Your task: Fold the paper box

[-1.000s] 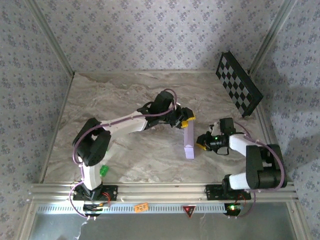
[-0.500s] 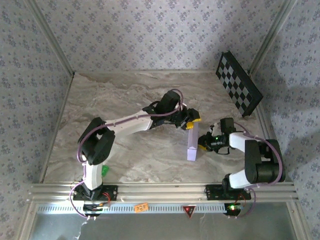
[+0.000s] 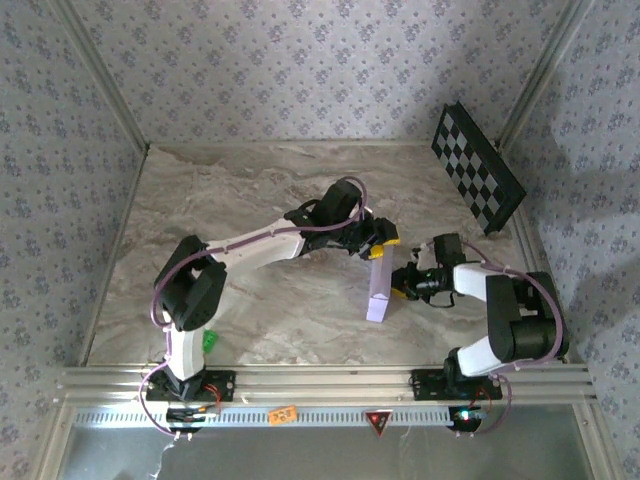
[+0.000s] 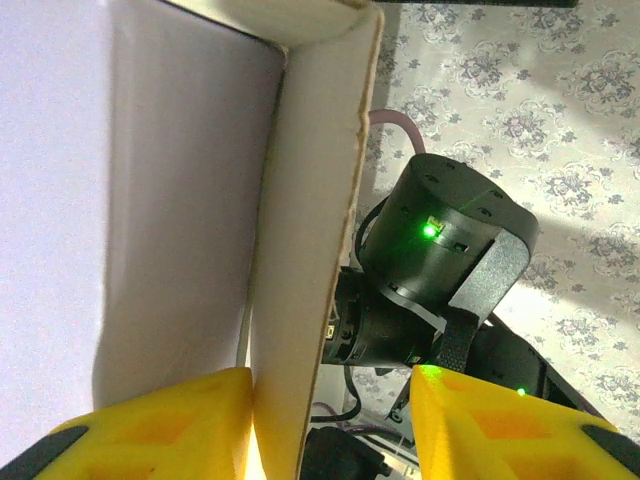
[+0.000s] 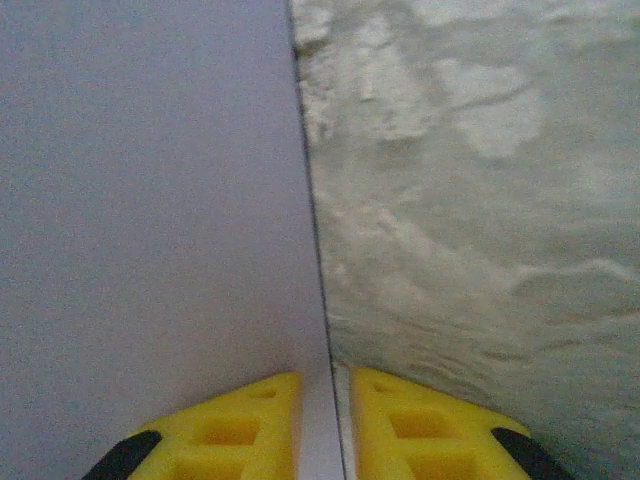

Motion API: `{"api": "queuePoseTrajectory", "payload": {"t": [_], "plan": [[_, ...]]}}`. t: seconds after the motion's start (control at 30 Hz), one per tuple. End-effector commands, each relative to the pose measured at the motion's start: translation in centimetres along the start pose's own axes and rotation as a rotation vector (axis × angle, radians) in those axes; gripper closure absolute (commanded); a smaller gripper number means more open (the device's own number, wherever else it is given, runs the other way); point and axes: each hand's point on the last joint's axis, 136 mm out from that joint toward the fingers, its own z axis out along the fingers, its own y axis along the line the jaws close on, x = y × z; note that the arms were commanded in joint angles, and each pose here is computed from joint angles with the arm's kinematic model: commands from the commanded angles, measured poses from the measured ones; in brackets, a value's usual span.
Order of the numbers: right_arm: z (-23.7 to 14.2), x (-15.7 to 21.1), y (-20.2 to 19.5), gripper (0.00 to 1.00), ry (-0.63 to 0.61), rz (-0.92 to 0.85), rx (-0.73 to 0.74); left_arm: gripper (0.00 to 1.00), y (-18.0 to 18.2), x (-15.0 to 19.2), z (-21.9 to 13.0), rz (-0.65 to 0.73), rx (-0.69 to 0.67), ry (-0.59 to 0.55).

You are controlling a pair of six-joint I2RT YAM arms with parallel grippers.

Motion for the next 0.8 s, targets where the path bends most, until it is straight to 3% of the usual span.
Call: {"api": "queuePoseTrajectory", "payload": {"t": [0.0,0.1,0.3,0.5,0.77], "plan": [[-0.2,-0.2,2.6,0.79,0.0,-0.052,-0.117,0.54,1.2,1.6,0.5,-0.016,-0.069,0.039],[-0.5,-0.1,2.6,0.79,-0.004,-0.062,-0.108,0.53,1.5,1.7,0.8,-0.017,-0.079,0.047],[-4.6,-0.7,1.3,0.77,-0.137,-0.062,0.095,0.53,3.0,1.8,0.7,-0.014,-0.127,0.043],[-8.7,-0.3,5.5,0.69,-0.227,-0.101,0.035,0.53,3.5,1.7,0.5,-0.007,-0.137,0.034],[-10.9,0.8,10.4,0.45,-0.25,-0.097,-0.145,0.53,3.9,1.7,0.3,-0.006,-0.127,0.031]]}}
